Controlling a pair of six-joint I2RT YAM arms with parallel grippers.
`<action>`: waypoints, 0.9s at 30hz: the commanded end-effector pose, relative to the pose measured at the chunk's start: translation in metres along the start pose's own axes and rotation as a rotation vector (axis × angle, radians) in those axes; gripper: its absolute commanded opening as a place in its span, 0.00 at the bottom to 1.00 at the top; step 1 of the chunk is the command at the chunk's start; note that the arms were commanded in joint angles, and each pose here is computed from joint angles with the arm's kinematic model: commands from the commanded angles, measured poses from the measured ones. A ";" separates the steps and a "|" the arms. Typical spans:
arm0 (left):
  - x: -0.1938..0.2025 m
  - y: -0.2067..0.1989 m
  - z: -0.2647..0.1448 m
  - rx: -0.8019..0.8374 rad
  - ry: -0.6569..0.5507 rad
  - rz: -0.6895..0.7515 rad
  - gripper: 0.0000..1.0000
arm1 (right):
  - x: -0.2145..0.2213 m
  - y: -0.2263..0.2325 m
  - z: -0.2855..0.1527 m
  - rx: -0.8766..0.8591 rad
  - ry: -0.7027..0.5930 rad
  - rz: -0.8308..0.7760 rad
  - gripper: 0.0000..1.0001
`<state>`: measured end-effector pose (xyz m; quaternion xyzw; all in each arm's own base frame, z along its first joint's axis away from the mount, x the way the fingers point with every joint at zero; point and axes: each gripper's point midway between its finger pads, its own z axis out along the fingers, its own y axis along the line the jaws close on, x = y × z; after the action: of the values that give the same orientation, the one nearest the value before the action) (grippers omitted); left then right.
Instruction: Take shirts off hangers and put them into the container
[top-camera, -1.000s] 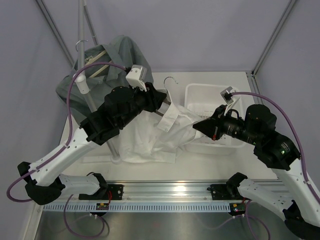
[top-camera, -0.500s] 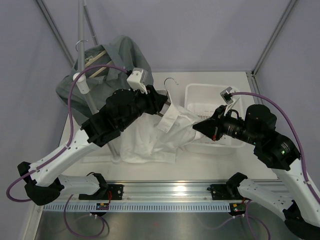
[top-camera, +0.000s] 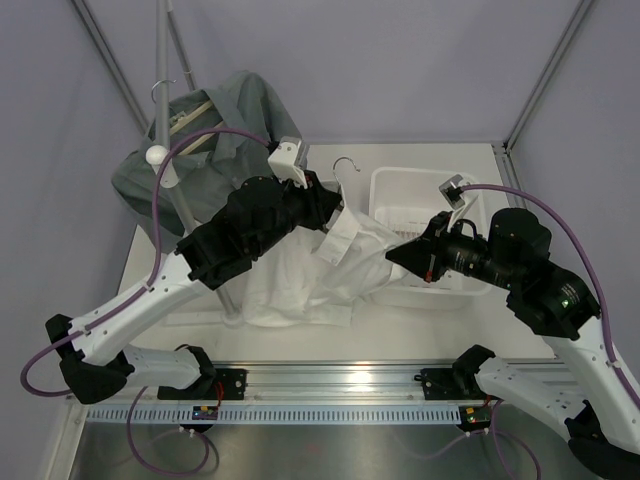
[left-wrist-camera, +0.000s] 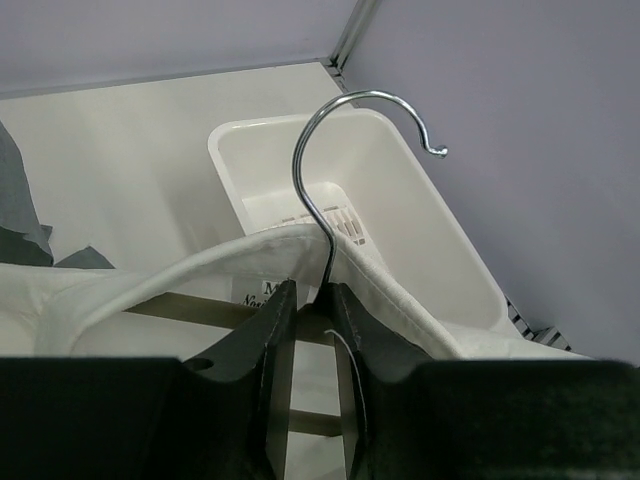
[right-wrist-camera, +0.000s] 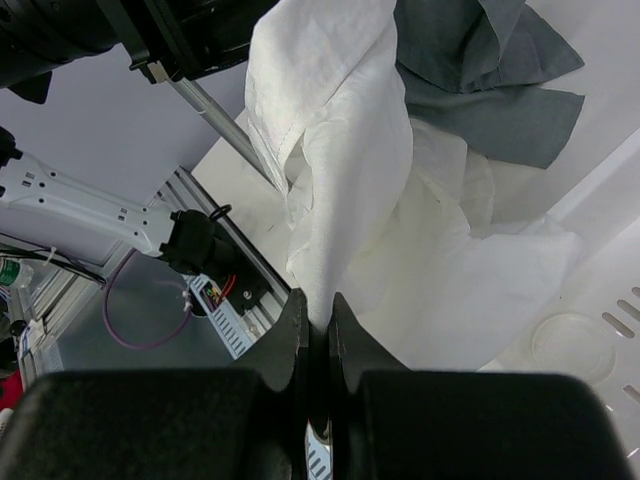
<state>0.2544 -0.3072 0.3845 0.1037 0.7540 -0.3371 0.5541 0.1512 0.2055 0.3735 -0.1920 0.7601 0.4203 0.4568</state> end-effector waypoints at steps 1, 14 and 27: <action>-0.004 -0.012 0.005 0.034 -0.003 -0.010 0.22 | -0.033 0.036 -0.015 -0.141 -0.105 -0.068 0.00; -0.005 -0.024 0.001 0.095 0.007 -0.015 0.47 | -0.029 0.038 -0.021 -0.147 -0.096 -0.093 0.00; -0.003 -0.012 -0.007 0.043 0.003 -0.018 0.00 | -0.029 0.042 -0.026 -0.166 -0.104 -0.092 0.00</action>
<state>0.2463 -0.3149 0.3815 0.1227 0.7560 -0.3501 0.5393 0.1344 0.2039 0.3758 -0.2169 0.7523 0.4342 0.4455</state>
